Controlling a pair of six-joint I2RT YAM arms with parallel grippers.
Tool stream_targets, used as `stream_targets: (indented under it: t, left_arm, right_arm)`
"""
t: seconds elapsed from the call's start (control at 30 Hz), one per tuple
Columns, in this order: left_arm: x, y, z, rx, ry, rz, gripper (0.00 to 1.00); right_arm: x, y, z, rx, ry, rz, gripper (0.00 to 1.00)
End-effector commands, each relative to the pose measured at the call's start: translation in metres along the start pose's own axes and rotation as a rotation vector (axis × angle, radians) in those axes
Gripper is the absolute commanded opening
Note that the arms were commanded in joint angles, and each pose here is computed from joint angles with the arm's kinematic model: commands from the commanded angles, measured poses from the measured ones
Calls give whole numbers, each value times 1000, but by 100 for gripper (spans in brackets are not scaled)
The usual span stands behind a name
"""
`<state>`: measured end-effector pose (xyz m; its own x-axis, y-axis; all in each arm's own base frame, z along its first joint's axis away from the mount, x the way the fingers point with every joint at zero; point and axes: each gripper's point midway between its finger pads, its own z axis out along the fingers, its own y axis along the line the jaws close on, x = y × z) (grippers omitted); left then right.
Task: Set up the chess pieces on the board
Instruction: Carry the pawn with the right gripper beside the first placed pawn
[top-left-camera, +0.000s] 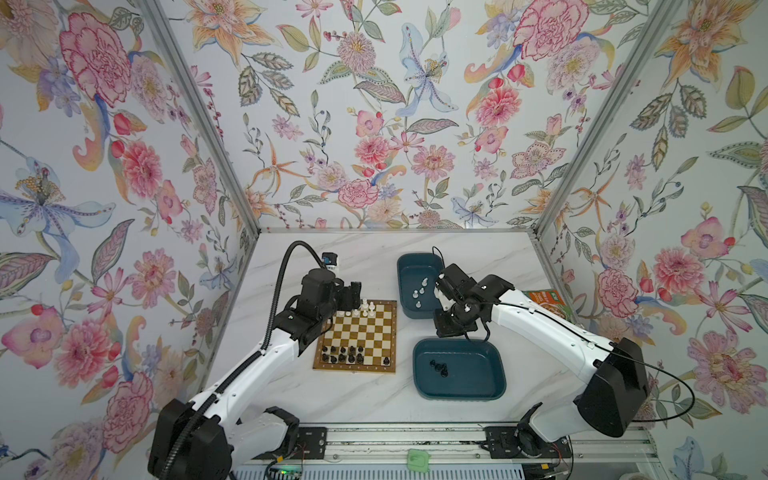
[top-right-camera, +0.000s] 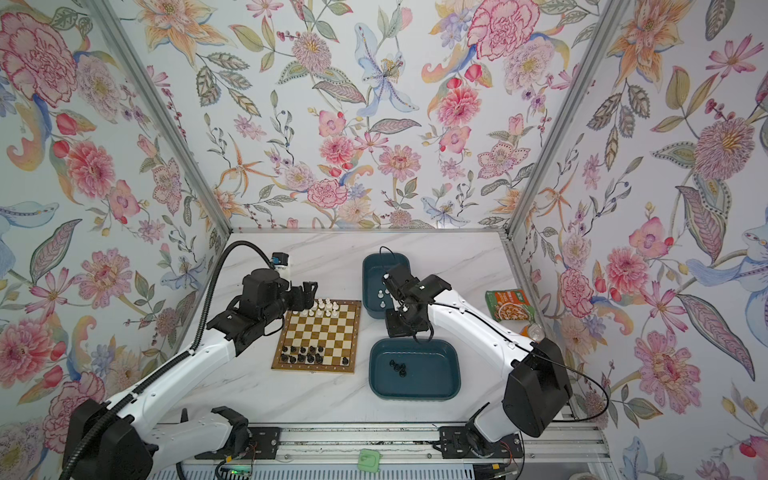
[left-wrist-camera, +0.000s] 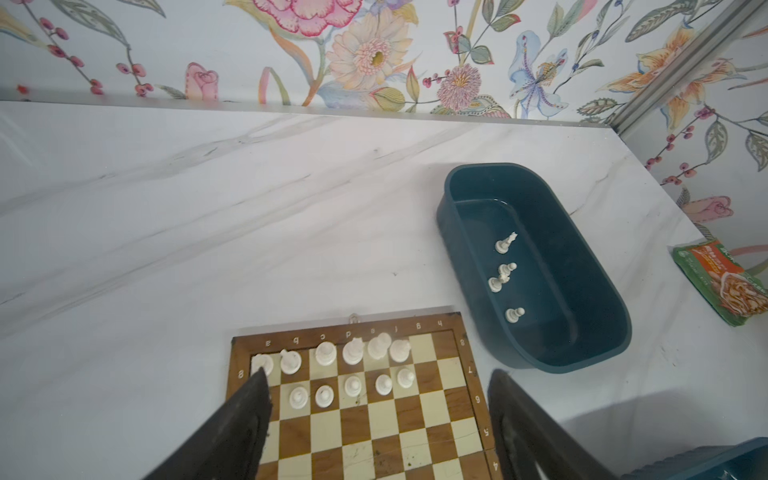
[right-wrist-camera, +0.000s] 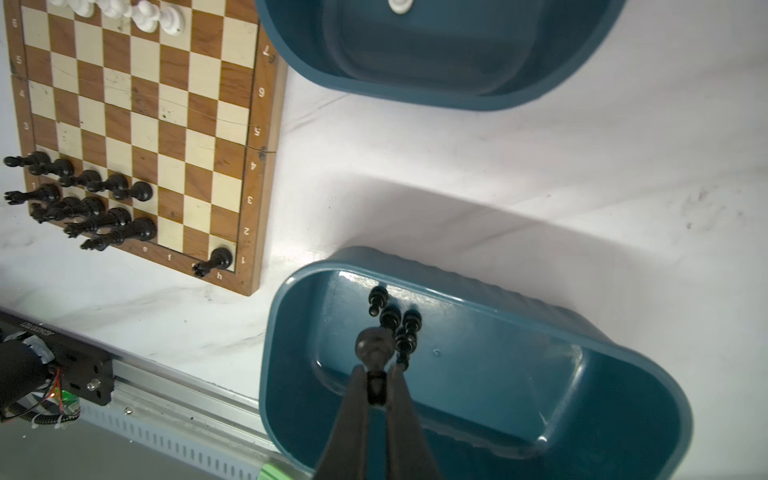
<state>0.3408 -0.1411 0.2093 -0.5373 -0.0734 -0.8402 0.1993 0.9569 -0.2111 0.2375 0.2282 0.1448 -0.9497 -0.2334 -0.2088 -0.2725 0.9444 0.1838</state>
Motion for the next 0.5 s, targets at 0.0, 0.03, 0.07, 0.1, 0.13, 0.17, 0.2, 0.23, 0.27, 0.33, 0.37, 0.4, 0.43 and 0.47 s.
stream_targets:
  t: [0.0,0.03,0.07,0.1,0.13,0.17,0.2,0.23,0.27,0.33,0.37,0.4,0.43,0.47]
  left_arm:
    - [14,21,-14,-52,15,-38,84]
    - [17,26,-19,-61,11,-49,84]
    - [19,30,-23,-67,6,-63,84]
    - [21,33,-26,-73,3,-75,84]
    - [22,36,-30,-79,-3,-88,84]
    - [25,40,-33,-87,-4,-102,84]
    - [28,42,-35,-91,-6,-109,84]
    - [30,45,-38,-96,-7,-119,84]
    - [33,48,-41,-104,-8,-129,84]
    - [35,53,-45,-112,-14,-145,85]
    - [36,55,-46,-115,-15,-155,85]
    - [37,58,-47,-118,-14,-163,85]
    - [38,61,-47,-123,-10,-172,85]
    - [39,63,-47,-126,-6,-176,85]
  right_arm:
    - [1,12,4,23,45,-63,8]
    - [-1,19,8,19,53,-77,8]
    - [-3,26,11,16,58,-91,8]
    - [-4,32,14,14,65,-106,8]
    - [-5,39,17,10,70,-121,8]
    - [-6,45,20,8,76,-133,8]
    - [-6,50,23,7,84,-145,8]
    - [-6,56,26,5,89,-157,8]
    - [-6,60,31,5,97,-166,8]
    - [-6,68,37,6,109,-183,8]
    - [-6,71,41,6,116,-190,8]
    - [-6,74,44,6,121,-197,8]
    - [-6,78,47,5,125,-203,8]
    - [-7,81,50,5,129,-209,8]
